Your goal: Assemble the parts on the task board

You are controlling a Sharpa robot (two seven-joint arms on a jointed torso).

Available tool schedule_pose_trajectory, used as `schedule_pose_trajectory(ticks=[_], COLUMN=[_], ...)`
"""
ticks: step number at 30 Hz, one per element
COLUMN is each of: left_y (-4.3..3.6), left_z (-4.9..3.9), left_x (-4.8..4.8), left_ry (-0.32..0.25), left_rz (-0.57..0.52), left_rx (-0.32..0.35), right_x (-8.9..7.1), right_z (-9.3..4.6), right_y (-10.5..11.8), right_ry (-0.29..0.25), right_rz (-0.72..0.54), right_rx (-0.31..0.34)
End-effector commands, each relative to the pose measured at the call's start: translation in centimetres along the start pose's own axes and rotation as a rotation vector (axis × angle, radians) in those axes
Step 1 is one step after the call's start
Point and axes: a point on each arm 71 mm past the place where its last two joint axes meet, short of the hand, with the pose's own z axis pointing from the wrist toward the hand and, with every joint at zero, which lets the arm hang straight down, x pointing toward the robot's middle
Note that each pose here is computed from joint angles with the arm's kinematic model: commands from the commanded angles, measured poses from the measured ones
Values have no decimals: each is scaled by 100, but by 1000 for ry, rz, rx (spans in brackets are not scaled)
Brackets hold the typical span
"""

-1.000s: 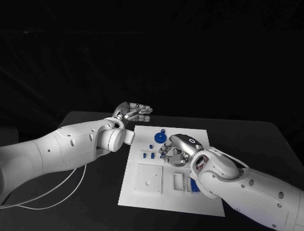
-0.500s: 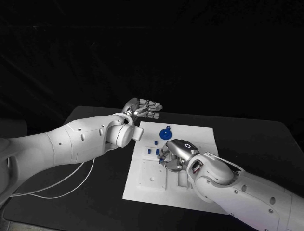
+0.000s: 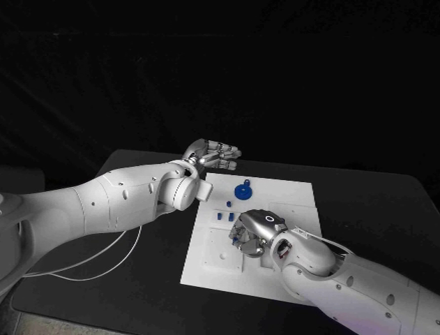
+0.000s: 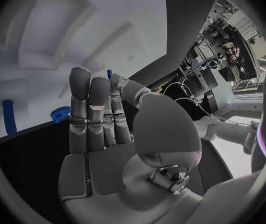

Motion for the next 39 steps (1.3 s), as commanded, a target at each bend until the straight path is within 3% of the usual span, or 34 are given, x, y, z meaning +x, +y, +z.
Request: schedule_pose_trajectory(ticks=[1,10,25,39], left_y=[-26,-25,-23,-24], left_z=[4,-1,-6,-5], left_x=[37,27,12,21], left_ry=[24,23,20,22], left_rz=[-3,-2,0,-2], left_rx=[11,10,9,8], right_x=[26,41,11,26], right_z=[-4,-8,-7,9], right_y=[5,-14,-57,-11], right_ry=[15,18,-32,-23], right_rz=[-39,-47,-55,-56], right_rx=[2,15,43,28])
